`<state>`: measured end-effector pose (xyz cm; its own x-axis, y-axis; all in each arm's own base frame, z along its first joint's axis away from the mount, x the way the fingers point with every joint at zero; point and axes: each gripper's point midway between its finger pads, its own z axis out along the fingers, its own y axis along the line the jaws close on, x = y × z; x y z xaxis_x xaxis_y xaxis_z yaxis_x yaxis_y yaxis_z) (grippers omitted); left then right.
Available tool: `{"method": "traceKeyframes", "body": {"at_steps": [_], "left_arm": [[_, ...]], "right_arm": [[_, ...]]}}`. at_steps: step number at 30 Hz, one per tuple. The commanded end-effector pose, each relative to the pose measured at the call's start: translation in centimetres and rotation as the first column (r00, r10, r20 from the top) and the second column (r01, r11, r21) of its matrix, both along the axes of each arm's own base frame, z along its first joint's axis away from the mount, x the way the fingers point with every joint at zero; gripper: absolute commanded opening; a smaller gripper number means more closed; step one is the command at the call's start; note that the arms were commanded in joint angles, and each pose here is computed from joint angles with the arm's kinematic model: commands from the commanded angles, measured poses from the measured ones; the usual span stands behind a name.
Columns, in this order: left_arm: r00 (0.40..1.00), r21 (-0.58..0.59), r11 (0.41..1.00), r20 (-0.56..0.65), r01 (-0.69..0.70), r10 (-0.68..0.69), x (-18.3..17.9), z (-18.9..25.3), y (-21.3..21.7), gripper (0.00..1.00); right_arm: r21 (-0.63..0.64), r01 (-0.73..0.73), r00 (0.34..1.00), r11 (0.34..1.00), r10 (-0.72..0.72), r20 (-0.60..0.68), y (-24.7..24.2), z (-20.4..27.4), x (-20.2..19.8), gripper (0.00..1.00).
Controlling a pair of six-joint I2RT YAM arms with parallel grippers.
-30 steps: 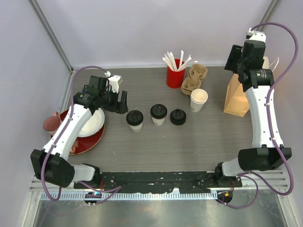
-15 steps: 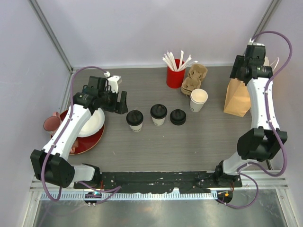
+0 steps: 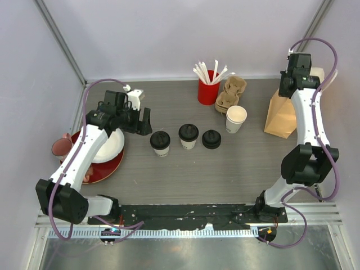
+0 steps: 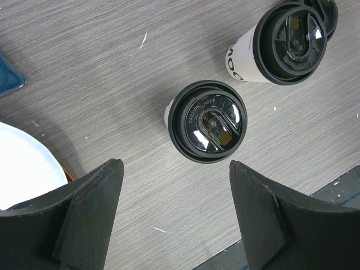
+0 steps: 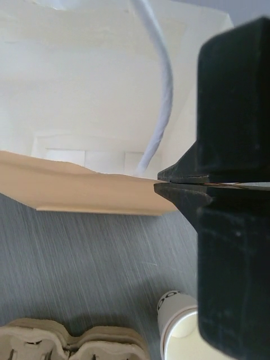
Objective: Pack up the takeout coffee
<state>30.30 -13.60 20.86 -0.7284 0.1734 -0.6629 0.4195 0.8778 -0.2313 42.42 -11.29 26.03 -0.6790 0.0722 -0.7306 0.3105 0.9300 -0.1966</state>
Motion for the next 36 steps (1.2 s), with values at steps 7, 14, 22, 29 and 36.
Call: {"method": "traceKeyframes", "body": {"at_steps": [7,14,22,29,36], "left_arm": [[0.997,-0.036,0.999,0.070,0.018,-0.016,0.3,1.8,-0.3,0.80],[0.997,-0.040,0.999,0.083,0.011,-0.007,0.5,2.7,0.0,0.80],[0.994,-0.046,0.999,0.105,-0.026,0.030,1.1,4.8,1.1,0.80],[0.991,-0.030,0.998,0.122,-0.053,0.056,1.9,7.3,2.1,0.80],[0.980,-0.040,0.997,0.182,-0.071,0.077,2.6,11.4,2.9,0.80]], "right_arm": [[-0.184,0.044,0.921,0.982,0.032,0.388,-0.8,16.4,-5.4,0.01],[-0.256,-0.067,0.762,0.964,0.215,0.611,3.4,26.0,-11.4,0.01],[-0.396,-0.683,0.269,0.614,0.715,0.645,19.0,29.3,-19.4,0.01],[-0.370,-0.926,-0.159,0.079,0.806,0.570,27.5,24.1,-26.8,0.01],[-0.334,-0.935,-0.306,-0.117,0.743,0.595,29.2,22.0,-30.9,0.01]]}}
